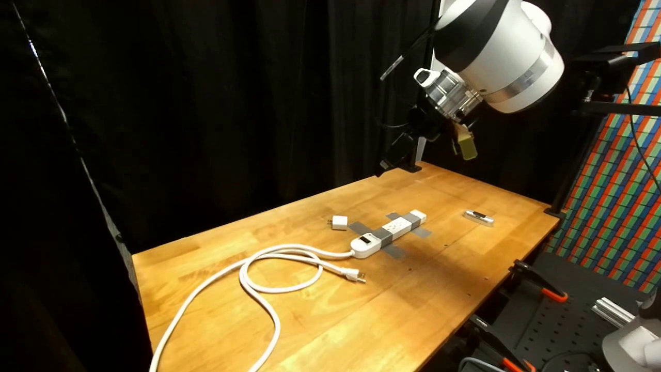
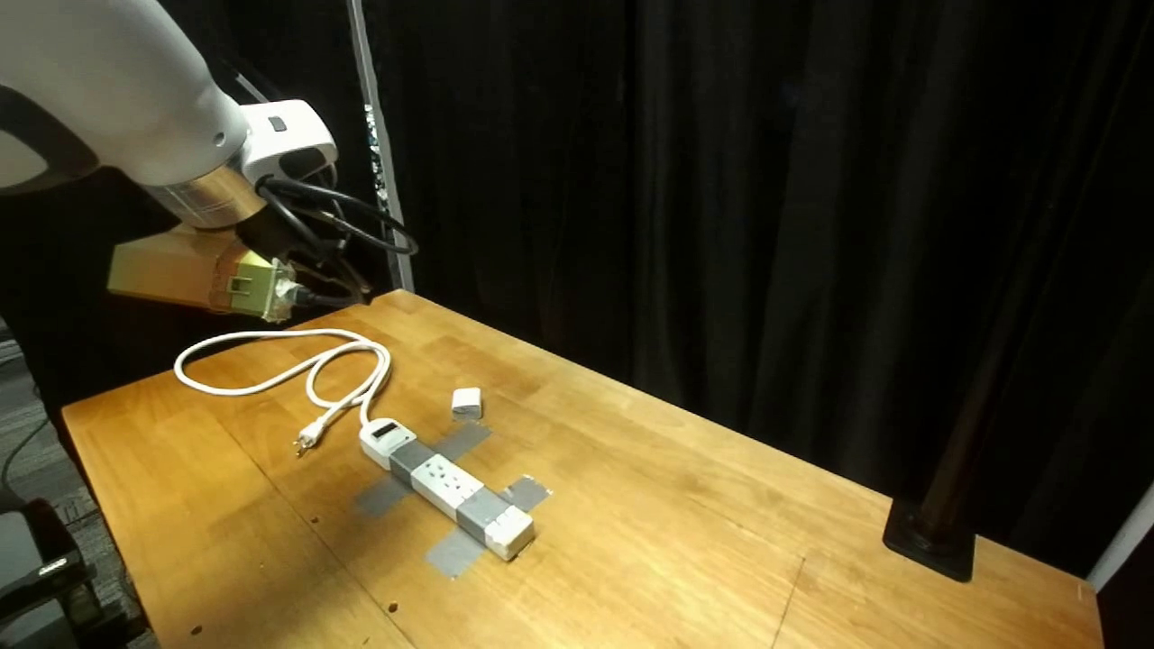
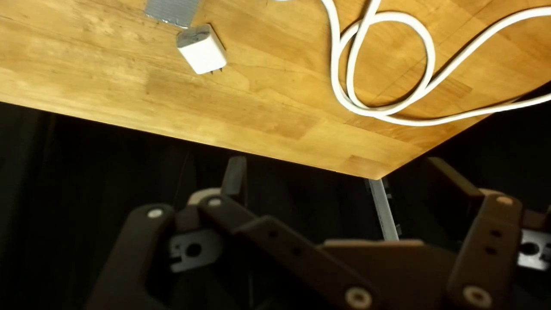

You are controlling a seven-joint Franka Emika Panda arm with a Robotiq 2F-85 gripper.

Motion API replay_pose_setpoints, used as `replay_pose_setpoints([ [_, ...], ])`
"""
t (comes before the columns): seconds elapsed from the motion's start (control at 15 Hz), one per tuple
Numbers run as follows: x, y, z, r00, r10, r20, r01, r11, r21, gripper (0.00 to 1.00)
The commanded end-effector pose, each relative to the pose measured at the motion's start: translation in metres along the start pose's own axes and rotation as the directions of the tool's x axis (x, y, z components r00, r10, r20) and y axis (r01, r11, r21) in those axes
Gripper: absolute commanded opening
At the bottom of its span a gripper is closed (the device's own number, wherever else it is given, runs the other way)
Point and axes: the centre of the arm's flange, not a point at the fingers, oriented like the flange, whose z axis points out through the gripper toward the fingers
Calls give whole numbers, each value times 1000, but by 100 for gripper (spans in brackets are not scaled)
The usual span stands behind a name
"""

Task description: Put the charger head on the slot on the extension cord

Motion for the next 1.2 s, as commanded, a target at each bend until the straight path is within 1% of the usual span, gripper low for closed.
replay_pose_setpoints([
  [0.0,-11,23,73,994,-31,-107,24,997,-68,100],
  [0.07,-10,27,74,989,-44,-139,26,991,-130,100],
  [0.2,-3,38,72,986,-61,-156,25,975,-221,100],
  [0.27,-1,43,70,986,-63,-155,23,968,-250,100],
  [0.4,-2,51,73,985,-99,-139,54,954,-295,100],
  [0.47,10,37,6,991,-84,-101,55,964,-262,100],
  [0.67,3,41,15,991,-87,-100,58,962,-268,100],
  [1.13,3,41,15,991,-88,-102,57,962,-269,100],
])
